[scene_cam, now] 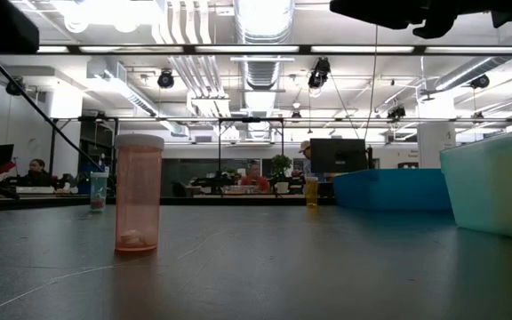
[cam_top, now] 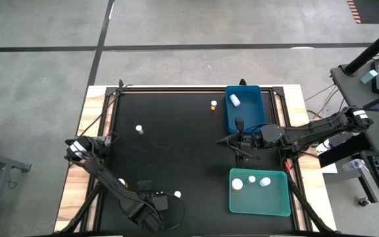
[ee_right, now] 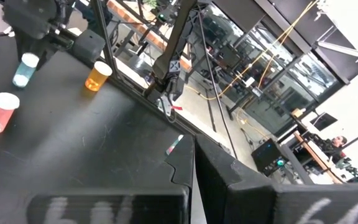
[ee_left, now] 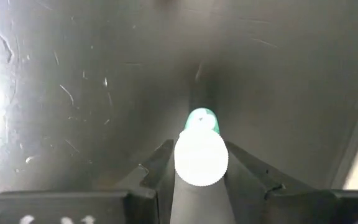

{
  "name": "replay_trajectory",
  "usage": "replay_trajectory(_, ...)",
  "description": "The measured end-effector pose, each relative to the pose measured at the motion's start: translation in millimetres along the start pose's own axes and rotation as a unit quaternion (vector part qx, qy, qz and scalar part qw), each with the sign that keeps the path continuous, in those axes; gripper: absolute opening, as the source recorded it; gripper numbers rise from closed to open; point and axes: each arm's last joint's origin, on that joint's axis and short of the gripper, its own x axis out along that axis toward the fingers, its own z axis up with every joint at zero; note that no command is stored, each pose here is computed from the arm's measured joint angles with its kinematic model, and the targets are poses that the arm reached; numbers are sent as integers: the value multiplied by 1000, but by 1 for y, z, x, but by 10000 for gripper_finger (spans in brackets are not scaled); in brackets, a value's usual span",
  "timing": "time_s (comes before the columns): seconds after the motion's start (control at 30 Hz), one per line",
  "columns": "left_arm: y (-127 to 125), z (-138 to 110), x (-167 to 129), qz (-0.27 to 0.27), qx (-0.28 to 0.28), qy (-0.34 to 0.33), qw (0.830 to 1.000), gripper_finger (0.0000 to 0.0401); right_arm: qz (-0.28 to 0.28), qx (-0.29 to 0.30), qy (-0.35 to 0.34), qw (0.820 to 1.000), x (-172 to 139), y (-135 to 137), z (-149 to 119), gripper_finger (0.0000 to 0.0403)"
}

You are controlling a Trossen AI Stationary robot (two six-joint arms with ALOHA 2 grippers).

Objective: Pick and place medicine bottles into bin by pill shape (circle, oval)
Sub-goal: Put the bottom light green pill bottle into the blue bin

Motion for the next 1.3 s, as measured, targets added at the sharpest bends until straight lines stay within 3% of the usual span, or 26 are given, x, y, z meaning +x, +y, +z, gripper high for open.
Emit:
replay_trajectory(0.37,52,3,-72,-39,-21,-37,998,97,1,2,1,1000,0,0,0,9)
replay_trajectory(0.57,88,13,-96,-17,-28,-91,995,97,6,22,8,1000,0,1,-2,9)
replay_trajectory(0.73,119,33,-99,7,-10,-111,994,98,18,72,18,997,1,-1,2,9)
replay_trajectory(1.0,162,64,-92,53,12,-130,990,98,111,160,50,980,11,-2,13,9)
replay_trajectory(1.17,173,83,-93,49,42,-192,979,98,112,181,66,975,30,1,13,12)
replay_trajectory(1.3,172,94,-98,42,77,-249,965,98,113,200,80,970,45,4,13,39)
